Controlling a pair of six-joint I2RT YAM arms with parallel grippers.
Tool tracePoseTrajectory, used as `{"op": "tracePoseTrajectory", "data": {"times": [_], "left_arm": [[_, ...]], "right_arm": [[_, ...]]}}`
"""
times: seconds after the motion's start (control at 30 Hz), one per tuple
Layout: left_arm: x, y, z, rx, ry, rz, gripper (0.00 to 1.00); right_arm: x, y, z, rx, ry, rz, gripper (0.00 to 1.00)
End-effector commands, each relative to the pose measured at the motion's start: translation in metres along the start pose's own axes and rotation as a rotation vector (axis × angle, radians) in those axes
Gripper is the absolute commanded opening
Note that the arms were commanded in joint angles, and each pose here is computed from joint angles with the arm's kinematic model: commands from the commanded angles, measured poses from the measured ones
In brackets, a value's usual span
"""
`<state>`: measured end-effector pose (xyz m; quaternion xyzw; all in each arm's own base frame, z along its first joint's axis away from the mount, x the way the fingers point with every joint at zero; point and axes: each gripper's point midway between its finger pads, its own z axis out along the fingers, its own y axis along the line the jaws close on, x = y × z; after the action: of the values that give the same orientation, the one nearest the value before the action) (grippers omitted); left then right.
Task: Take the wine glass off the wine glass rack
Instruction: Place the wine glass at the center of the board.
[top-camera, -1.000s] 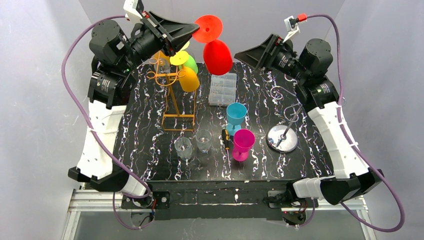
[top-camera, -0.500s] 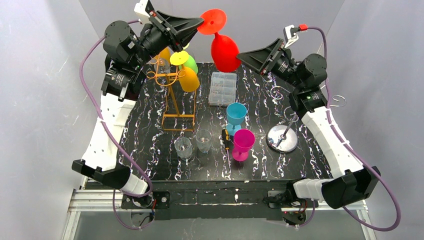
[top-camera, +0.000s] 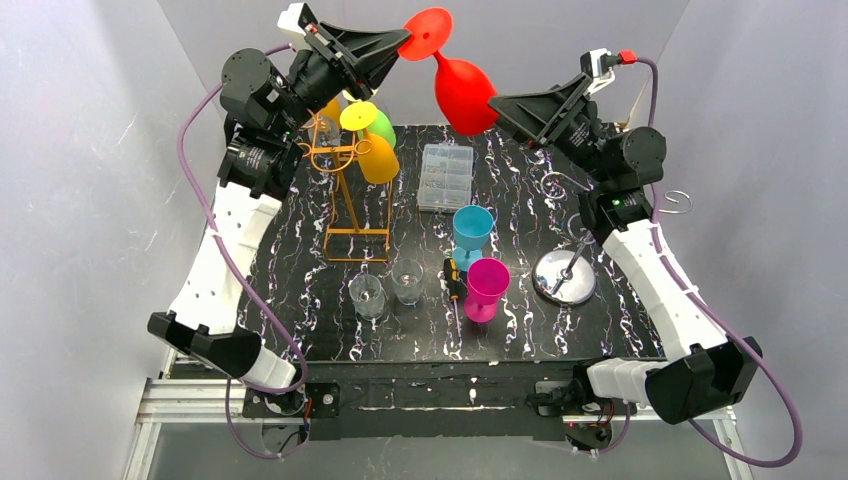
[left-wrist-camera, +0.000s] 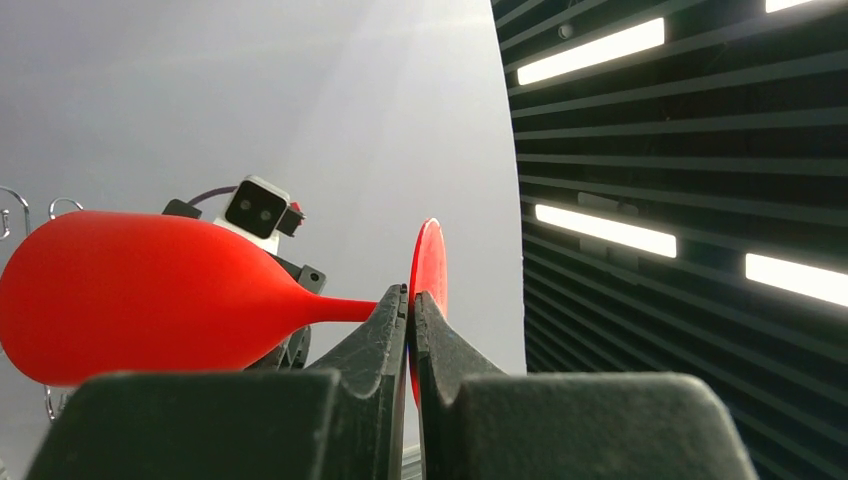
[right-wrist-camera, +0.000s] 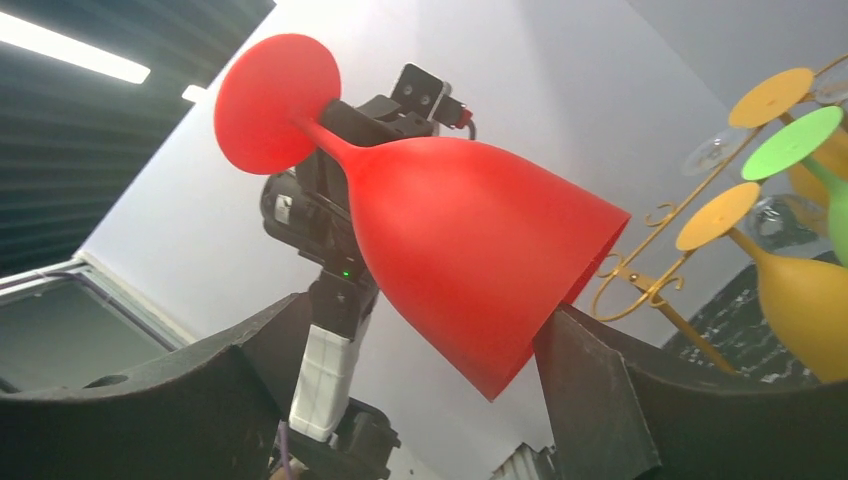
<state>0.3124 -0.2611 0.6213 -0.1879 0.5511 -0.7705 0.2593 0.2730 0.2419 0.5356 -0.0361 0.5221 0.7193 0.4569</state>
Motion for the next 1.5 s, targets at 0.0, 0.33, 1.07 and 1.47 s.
{"op": "tracePoseTrajectory", "data": {"times": [0.0, 0.33, 1.07, 1.47], "left_arm": [[0.004, -0.018, -0.003, 0.081, 0.015, -0.001, 0.0], [-0.009, -0.016, -0.003, 0.162, -0.008, -0.098, 0.0], [-0.013, 0.024, -0.024, 0.076, -0.059, 0.013, 0.68], [-0.015, 0.066, -0.096, -0.383, -0.181, 0.546, 0.98]], "right_arm": [[-0.005, 0.033, -0.002, -0.14, -0.026, -0.001, 0.86], [-0.011, 0.045, -0.008, -0.241, -0.082, 0.056, 0.63], [-0.021, 0.049, -0.004, -0.117, -0.111, -0.048, 0.01], [-0.006, 0.02, -0.011, 0.211, 0.055, -0.141, 0.01]]}}
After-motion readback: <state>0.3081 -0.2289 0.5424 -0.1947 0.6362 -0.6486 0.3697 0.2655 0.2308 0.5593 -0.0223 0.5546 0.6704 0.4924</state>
